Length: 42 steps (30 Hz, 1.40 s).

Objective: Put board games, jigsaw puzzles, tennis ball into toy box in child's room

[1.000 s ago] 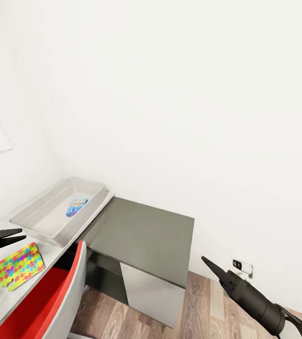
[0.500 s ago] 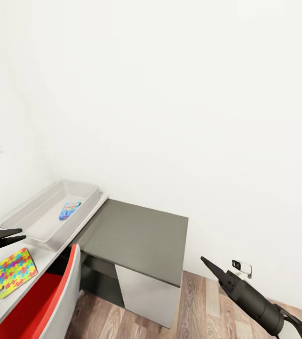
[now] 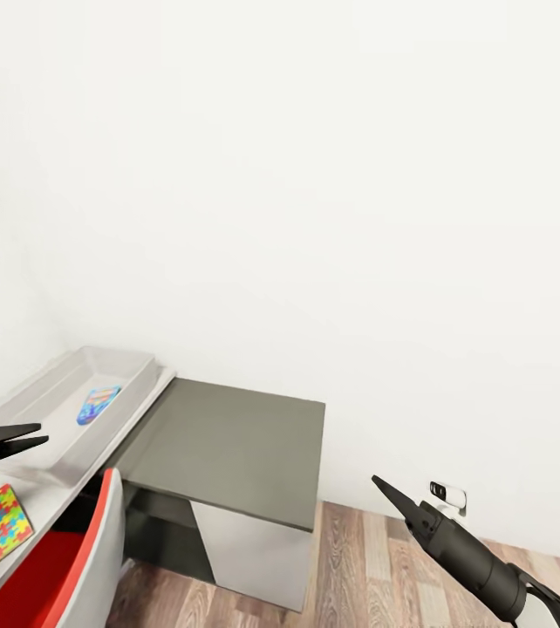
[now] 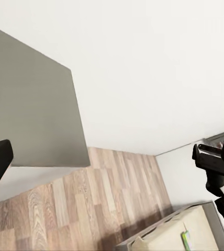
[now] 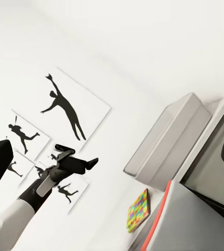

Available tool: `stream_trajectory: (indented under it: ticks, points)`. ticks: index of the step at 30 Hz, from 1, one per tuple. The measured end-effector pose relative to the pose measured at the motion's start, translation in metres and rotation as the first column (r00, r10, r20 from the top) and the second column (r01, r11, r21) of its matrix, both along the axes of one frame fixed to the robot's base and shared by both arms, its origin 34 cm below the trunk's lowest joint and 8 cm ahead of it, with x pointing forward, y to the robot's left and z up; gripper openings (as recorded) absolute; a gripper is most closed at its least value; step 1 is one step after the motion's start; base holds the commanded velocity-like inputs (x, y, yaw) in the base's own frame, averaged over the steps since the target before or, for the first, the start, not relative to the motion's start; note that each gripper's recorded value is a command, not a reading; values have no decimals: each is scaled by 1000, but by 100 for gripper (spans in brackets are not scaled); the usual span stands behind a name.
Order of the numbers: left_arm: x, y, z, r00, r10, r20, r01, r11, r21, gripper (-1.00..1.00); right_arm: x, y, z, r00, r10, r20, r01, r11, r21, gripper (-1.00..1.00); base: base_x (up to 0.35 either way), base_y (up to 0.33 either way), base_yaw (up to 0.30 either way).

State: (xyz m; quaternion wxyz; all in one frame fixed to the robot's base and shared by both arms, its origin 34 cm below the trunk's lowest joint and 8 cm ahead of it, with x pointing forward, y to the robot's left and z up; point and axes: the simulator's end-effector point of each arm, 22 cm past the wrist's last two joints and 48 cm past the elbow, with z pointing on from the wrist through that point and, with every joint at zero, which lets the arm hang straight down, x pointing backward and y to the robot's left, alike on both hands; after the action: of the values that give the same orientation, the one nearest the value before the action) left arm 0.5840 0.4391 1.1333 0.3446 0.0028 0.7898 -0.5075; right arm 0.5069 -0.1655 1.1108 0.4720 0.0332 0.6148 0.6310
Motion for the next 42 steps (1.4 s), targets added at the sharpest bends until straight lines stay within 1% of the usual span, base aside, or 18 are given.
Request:
stream_trajectory:
  ticks: [42]
  points:
    - [-7,-2,23,999,-3,51,3,1000,-2,100,-6,-3,18,999,0,48,1,1000,-8,100,0,0,-211]
